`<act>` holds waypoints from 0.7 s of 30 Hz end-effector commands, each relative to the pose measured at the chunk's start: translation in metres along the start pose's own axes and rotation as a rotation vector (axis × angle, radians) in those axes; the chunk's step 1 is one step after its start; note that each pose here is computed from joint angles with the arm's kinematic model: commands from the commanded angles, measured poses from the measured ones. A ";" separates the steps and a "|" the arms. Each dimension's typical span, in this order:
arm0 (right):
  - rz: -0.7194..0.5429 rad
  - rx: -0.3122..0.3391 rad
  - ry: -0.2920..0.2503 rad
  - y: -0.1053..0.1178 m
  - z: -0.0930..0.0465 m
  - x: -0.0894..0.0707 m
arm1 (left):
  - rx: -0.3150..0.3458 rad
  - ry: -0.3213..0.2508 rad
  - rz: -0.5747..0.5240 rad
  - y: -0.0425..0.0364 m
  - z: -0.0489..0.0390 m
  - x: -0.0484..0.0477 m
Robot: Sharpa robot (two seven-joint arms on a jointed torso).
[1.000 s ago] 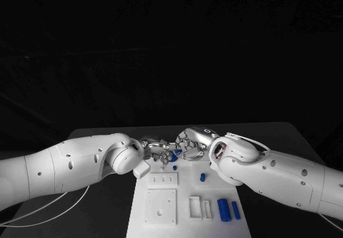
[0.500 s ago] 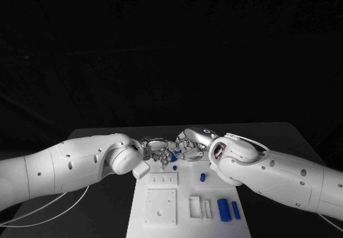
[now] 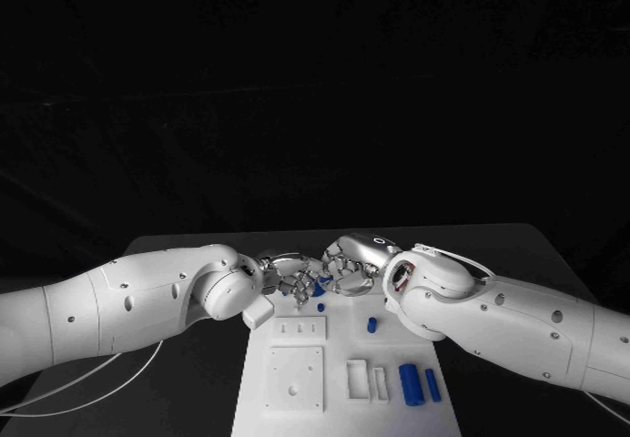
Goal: Assemble the parts on the task board
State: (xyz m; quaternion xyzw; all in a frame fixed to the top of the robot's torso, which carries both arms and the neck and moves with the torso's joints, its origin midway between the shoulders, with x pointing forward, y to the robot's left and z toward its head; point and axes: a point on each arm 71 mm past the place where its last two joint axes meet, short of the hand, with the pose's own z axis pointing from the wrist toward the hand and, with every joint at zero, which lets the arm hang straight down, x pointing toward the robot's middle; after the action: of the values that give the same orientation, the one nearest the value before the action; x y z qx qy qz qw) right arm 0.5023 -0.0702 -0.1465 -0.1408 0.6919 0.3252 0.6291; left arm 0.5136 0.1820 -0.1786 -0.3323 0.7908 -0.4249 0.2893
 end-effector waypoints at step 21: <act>-0.003 0.040 0.004 -0.013 -0.005 0.004 | 0.051 0.046 0.004 -0.0069 -0.0024 0.0018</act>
State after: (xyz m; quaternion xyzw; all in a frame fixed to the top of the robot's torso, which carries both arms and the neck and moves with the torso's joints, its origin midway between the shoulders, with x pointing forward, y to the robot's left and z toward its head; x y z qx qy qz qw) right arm 0.5028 -0.0763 -0.1503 -0.1383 0.6936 0.3233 0.6287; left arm 0.5136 0.1838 -0.1769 -0.3275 0.7915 -0.4294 0.2861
